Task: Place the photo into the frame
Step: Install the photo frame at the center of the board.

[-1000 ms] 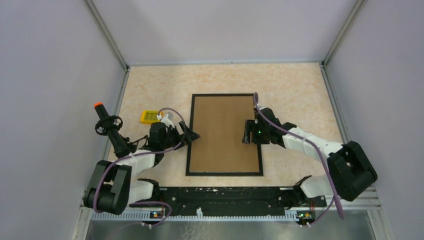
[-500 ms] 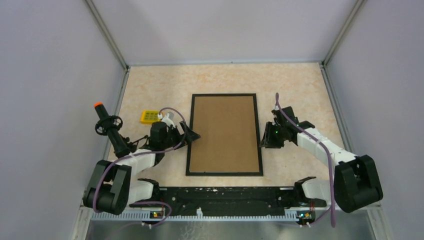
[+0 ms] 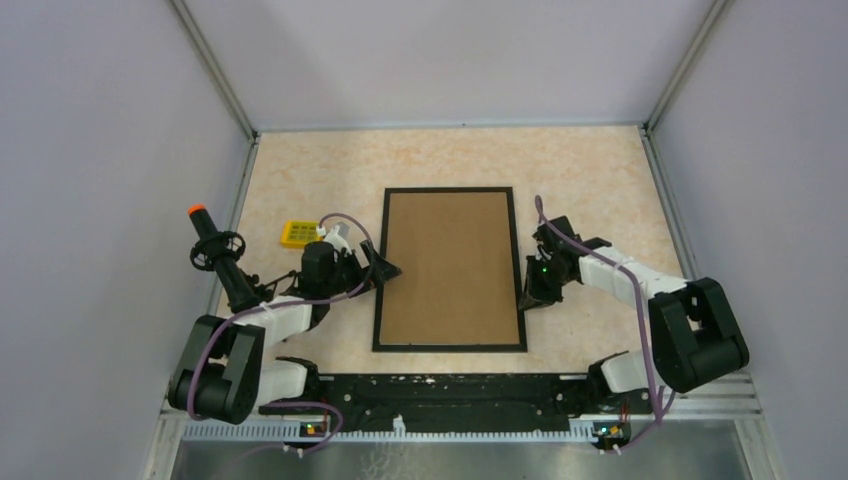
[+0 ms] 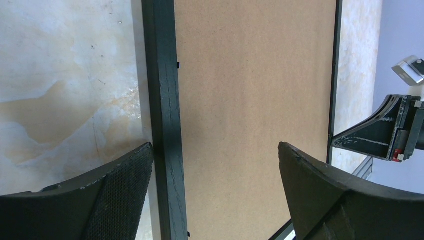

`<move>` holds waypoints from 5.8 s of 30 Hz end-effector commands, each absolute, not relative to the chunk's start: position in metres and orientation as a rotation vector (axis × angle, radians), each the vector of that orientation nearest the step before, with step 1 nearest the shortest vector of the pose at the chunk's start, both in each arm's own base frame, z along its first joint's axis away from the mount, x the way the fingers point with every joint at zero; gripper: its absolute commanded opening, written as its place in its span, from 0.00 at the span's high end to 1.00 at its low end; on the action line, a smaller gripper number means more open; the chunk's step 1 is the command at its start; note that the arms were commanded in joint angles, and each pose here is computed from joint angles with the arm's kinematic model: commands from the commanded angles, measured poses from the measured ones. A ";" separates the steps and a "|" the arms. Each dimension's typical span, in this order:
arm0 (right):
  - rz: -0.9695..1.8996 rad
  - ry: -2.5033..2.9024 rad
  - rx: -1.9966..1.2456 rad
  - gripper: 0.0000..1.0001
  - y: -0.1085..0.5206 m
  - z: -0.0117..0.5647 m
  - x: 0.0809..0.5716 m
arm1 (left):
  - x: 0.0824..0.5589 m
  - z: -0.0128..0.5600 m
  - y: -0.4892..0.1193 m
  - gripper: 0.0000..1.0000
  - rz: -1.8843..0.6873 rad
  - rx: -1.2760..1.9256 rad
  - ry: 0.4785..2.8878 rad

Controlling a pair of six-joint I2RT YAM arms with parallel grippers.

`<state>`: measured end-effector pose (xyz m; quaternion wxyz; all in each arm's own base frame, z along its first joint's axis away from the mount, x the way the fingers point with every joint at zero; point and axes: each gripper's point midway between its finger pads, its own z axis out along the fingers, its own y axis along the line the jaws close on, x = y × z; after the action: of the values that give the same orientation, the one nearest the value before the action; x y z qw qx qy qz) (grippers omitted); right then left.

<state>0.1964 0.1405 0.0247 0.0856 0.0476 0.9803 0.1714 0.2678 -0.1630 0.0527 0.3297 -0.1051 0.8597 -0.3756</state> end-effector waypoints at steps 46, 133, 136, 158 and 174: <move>0.513 2.912 -0.027 0.83 0.166 0.005 0.231 | 0.262 0.043 -0.165 0.02 -0.987 -0.266 2.294; 0.515 2.892 0.086 0.83 0.135 0.015 0.339 | 0.263 0.037 -0.173 0.03 -1.032 -0.230 2.333; 0.502 2.904 0.080 0.83 0.134 0.015 0.333 | 0.262 0.038 -0.173 0.03 -1.033 -0.225 2.331; 0.159 2.871 0.302 0.82 0.167 -0.035 0.287 | 0.261 0.039 -0.174 0.03 -1.042 -0.218 2.323; -0.046 2.921 -0.024 0.57 0.195 -0.038 0.264 | 0.260 0.043 -0.173 0.03 -1.041 -0.209 2.308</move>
<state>0.3557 0.1642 0.0236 0.2957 0.0538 0.9515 -0.0663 0.2806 -0.1653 0.0529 0.3376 -0.0850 0.8577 -0.3785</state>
